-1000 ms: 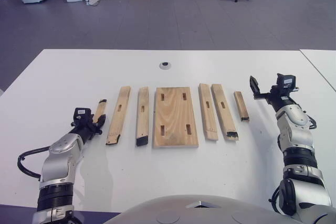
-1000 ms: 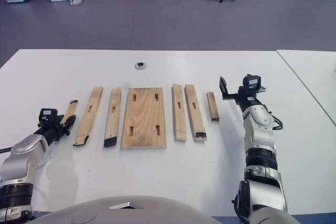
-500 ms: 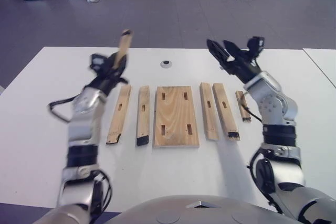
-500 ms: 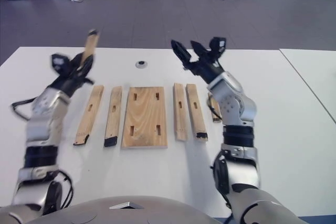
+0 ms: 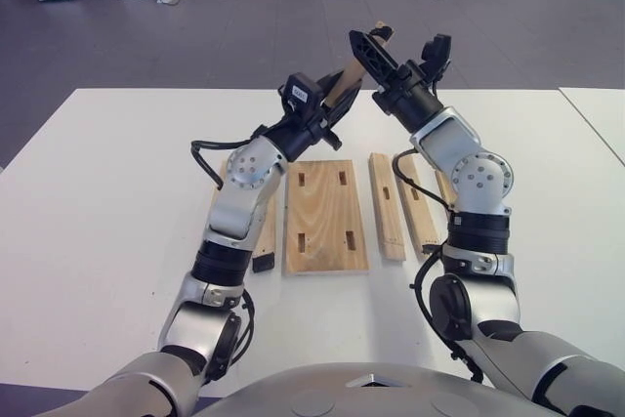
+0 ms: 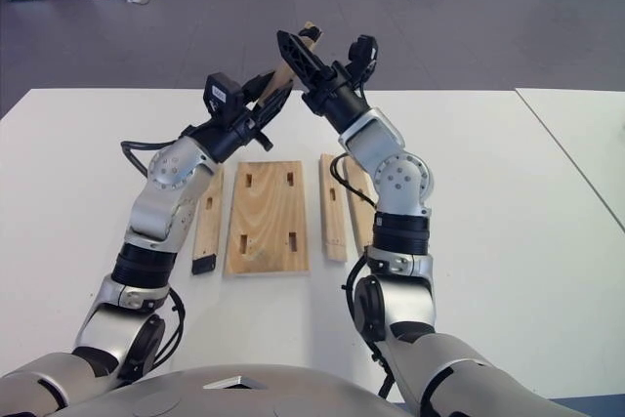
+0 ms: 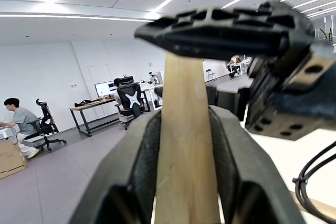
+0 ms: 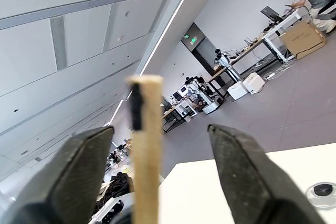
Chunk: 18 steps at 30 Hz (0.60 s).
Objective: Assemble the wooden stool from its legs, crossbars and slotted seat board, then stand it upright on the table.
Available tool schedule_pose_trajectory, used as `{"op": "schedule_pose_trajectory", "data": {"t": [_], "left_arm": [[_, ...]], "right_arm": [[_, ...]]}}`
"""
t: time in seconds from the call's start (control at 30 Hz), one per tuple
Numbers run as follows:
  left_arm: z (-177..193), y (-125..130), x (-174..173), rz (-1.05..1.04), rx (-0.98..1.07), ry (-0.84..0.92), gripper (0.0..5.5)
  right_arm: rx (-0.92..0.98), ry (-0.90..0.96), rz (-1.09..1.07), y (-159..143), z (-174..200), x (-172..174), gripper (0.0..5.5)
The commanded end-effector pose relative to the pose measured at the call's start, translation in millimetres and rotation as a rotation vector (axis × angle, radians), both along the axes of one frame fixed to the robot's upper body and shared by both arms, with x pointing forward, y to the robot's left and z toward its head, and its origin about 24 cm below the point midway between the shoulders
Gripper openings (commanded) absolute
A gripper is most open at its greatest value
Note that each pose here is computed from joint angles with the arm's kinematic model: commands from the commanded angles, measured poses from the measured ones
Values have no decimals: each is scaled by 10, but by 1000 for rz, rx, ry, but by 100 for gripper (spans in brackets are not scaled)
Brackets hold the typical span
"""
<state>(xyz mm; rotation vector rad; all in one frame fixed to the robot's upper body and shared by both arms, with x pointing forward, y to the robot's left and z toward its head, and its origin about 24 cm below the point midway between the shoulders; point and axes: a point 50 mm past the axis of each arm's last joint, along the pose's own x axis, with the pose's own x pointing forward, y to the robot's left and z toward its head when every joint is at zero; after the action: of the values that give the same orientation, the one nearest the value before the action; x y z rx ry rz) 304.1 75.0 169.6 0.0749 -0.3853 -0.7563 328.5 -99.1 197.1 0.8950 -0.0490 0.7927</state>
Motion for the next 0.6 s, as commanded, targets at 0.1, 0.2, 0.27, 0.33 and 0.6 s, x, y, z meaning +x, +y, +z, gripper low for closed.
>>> {"op": "schedule_pose_trajectory", "data": {"t": [0.1, 0.2, 0.27, 0.33, 0.6], "left_arm": [[37, 4, -39, -35, 41, -33, 127], [39, -7, -51, -44, 49, -39, 127], [38, -20, -56, -51, 62, -45, 127], [35, -28, -62, -55, 76, -52, 127], [-155, 64, -103, -49, 197, -26, 218]], "right_arm": [[-5, -10, 41, -69, 156, -25, 219], [-17, -14, 85, -81, 165, -73, 158], [-22, -14, 96, -83, 164, -94, 131], [-23, -15, 96, -88, 165, -104, 88], [-215, 34, -131, -426, -294, -266, 41]]}}
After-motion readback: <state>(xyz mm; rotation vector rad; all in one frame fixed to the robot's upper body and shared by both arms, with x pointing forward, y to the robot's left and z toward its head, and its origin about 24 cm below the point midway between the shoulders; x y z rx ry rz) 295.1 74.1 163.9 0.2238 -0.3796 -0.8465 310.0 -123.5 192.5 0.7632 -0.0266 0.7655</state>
